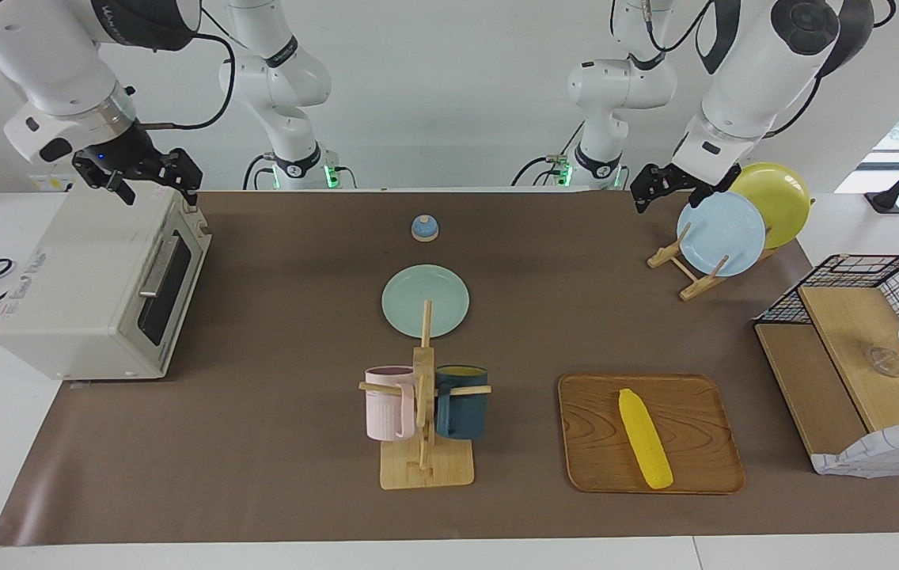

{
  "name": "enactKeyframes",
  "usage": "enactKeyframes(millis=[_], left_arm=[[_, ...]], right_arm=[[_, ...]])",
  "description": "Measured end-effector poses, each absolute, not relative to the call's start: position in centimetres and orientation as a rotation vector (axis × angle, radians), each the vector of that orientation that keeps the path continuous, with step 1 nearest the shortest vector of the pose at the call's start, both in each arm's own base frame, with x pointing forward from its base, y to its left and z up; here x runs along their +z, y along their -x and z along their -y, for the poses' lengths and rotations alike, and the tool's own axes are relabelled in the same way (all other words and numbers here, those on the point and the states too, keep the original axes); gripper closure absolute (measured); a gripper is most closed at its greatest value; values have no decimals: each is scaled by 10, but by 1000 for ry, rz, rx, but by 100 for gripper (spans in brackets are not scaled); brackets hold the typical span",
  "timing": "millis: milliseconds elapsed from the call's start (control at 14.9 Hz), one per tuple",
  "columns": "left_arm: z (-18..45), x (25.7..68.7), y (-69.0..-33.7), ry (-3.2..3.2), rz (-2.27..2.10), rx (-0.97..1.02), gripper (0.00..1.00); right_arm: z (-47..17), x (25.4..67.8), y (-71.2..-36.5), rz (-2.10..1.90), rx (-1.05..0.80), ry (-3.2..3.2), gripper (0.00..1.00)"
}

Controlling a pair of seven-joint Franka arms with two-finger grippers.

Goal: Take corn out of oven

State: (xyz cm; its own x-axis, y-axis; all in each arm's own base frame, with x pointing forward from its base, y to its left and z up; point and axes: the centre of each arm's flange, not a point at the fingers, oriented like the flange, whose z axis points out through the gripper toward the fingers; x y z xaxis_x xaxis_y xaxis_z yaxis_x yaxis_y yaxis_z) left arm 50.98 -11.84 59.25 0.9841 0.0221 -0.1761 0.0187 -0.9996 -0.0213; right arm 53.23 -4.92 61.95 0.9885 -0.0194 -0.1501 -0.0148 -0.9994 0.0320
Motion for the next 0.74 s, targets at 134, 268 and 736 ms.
enactKeyframes(millis=[134, 268, 736], left_arm=[[118, 593, -510, 3110, 32, 275, 0], [119, 595, -510, 3119, 32, 271, 0], [120, 597, -514, 3141, 37, 228, 0]], right_arm=[[49, 619, -532, 27, -235, -3102, 0], [50, 619, -532, 29, -235, -3102, 0], [49, 619, -532, 26, -235, -3102, 0]])
